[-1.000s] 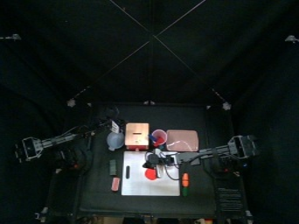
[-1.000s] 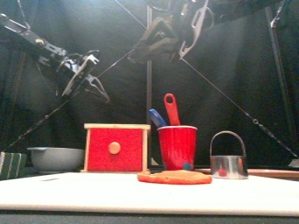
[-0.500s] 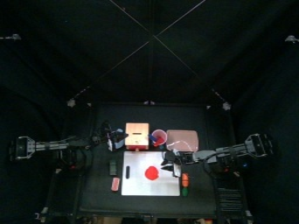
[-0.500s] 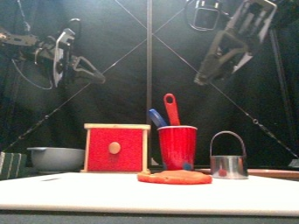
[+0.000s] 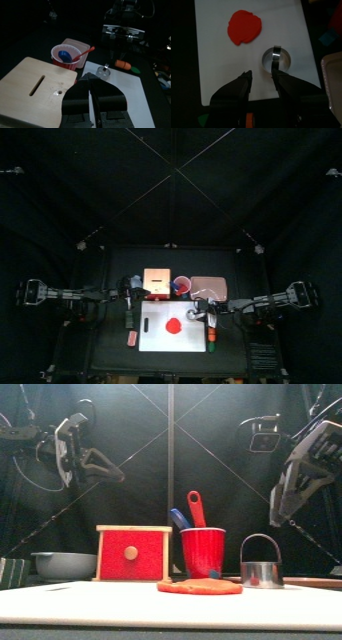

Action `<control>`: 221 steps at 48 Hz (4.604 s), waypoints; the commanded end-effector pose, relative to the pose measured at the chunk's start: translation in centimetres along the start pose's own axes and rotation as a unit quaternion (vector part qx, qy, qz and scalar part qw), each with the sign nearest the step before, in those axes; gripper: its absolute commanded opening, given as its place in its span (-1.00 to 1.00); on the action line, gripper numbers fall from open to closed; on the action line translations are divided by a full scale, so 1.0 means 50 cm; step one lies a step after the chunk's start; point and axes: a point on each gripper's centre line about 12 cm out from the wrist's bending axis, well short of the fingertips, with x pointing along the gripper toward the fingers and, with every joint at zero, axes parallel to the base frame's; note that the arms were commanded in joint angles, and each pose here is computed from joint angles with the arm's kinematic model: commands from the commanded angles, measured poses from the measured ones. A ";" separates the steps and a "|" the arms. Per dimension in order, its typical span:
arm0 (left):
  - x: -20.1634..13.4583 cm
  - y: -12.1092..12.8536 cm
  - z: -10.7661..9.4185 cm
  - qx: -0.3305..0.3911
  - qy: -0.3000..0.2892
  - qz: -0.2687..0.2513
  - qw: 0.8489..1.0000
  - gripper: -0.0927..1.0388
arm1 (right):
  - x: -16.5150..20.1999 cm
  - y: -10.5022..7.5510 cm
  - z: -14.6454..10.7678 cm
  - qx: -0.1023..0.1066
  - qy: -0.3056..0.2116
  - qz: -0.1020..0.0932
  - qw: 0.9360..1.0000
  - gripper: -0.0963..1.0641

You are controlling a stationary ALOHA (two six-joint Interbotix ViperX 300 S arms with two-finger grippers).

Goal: Get the cutter from the drawer then cut the dough then place the extra dough in the bowl
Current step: Cut the dough

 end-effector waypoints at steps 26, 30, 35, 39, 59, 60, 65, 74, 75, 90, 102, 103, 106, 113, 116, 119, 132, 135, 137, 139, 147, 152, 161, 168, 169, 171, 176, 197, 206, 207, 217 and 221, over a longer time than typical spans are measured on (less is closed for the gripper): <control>0.010 -0.006 0.017 -0.003 -0.012 -0.004 1.000 -0.31 | 0.047 -0.016 0.020 0.012 0.021 -0.017 1.000 0.46; 0.010 -0.006 0.017 -0.003 -0.012 -0.004 1.000 -0.31 | 0.051 -0.017 0.017 0.012 0.026 -0.018 0.999 0.45; 0.009 -0.005 0.014 -0.002 -0.011 -0.004 1.000 -0.31 | 0.052 -0.019 0.015 0.013 0.030 -0.019 0.999 0.43; 0.009 -0.005 0.014 -0.002 -0.011 -0.004 1.000 -0.31 | 0.052 -0.017 0.016 0.011 0.029 -0.019 0.999 0.38; 0.009 -0.005 0.014 -0.002 -0.011 -0.004 1.000 -0.31 | 0.047 -0.015 0.031 0.011 0.018 -0.017 1.000 0.17; 0.009 -0.005 0.014 -0.002 -0.011 -0.004 1.000 -0.31 | 0.046 -0.014 0.034 0.010 0.016 -0.016 1.000 0.17; 0.009 -0.005 0.014 -0.002 -0.011 -0.004 1.000 -0.31 | 0.043 -0.007 0.052 0.002 0.006 -0.013 1.000 0.17; 0.008 -0.005 0.013 -0.002 -0.009 -0.003 1.000 -0.31 | 0.037 0.013 0.093 -0.013 -0.016 -0.003 1.000 0.17; 0.008 -0.005 0.013 -0.002 -0.010 -0.003 1.000 -0.31 | 0.038 0.017 0.098 -0.016 -0.018 -0.001 1.000 0.17; 0.006 -0.004 0.007 -0.001 -0.006 -0.003 1.000 -0.31 | 0.071 0.098 0.156 -0.073 -0.031 0.031 0.996 0.17; 0.005 -0.003 0.005 0.000 -0.005 -0.002 1.000 -0.31 | 0.105 0.140 0.164 -0.099 -0.020 0.045 0.994 0.17; 0.005 -0.003 0.005 0.000 -0.005 -0.002 1.000 -0.31 | 0.108 0.141 0.163 -0.099 -0.018 0.045 0.994 0.17; 0.005 -0.003 0.005 0.000 -0.004 -0.002 1.000 -0.31 | 0.113 0.144 0.160 -0.098 -0.015 0.046 0.994 0.17; 0.005 -0.003 0.004 0.001 -0.004 -0.002 1.000 -0.31 | 0.124 0.150 0.156 -0.099 -0.008 0.047 0.994 0.17; 0.005 -0.003 0.004 0.001 -0.004 -0.002 1.000 -0.31 | 0.128 0.153 0.154 -0.100 -0.005 0.048 0.994 0.17; 0.004 -0.002 0.002 0.001 -0.003 -0.002 1.000 -0.31 | 0.132 0.155 0.154 -0.102 -0.004 0.049 0.994 0.18; 0.004 -0.002 0.002 0.001 -0.003 -0.002 1.000 -0.31 | 0.148 0.159 0.149 -0.108 0.004 0.048 0.993 0.18; 0.004 -0.002 0.001 0.001 -0.002 -0.002 1.000 -0.31 | 0.151 0.159 0.148 -0.109 0.006 0.047 0.993 0.18; 0.003 -0.002 -0.001 0.001 -0.001 -0.001 1.000 -0.31 | 0.155 0.158 0.145 -0.110 0.009 0.046 0.993 0.18; 0.003 -0.001 -0.002 0.000 -0.001 -0.001 1.000 -0.31 | 0.157 0.156 0.143 -0.109 0.011 0.045 0.993 0.18; 0.002 -0.001 -0.003 0.001 0.000 -0.001 1.000 -0.31 | 0.161 0.151 0.139 -0.108 0.016 0.043 0.993 0.18; 0.002 -0.001 -0.003 0.001 0.000 -0.001 1.000 -0.31 | 0.161 0.150 0.138 -0.107 0.017 0.042 0.993 0.19; 0.002 -0.001 -0.003 0.001 0.000 -0.001 1.000 -0.31 | 0.163 0.148 0.136 -0.105 0.019 0.041 0.993 0.19; 0.002 -0.001 -0.004 0.001 0.001 -0.001 1.000 -0.31 | 0.164 0.148 0.136 -0.104 0.019 0.041 0.993 0.19; 0.002 -0.001 -0.004 0.001 0.001 -0.001 1.000 -0.31 | 0.165 0.148 0.135 -0.104 0.020 0.041 0.994 0.19; 0.002 -0.001 -0.004 0.000 0.001 -0.001 1.000 -0.31 | 0.166 0.147 0.134 -0.104 0.021 0.041 0.993 0.19; 0.002 0.000 -0.005 0.001 0.002 -0.001 1.000 -0.31 | 0.166 0.148 0.134 -0.103 0.021 0.041 0.994 0.19; 0.002 0.000 -0.005 0.001 0.002 -0.001 1.000 -0.31 | 0.166 0.147 0.132 -0.104 0.022 0.040 0.994 0.34; 0.002 0.000 -0.005 0.001 0.002 -0.001 1.000 -0.31 | 0.166 0.147 0.132 -0.103 0.022 0.040 0.994 0.49; 0.002 0.000 -0.005 0.001 0.002 -0.001 1.000 -0.31 | 0.166 0.146 0.131 -0.104 0.023 0.040 0.994 0.51; 0.001 0.000 -0.006 0.001 0.002 0.000 1.000 -0.31 | 0.165 0.148 0.132 -0.105 0.023 0.040 0.993 0.62; 0.001 0.000 -0.006 0.001 0.002 0.000 1.000 -0.31 | 0.163 0.148 0.133 -0.105 0.022 0.041 0.993 0.67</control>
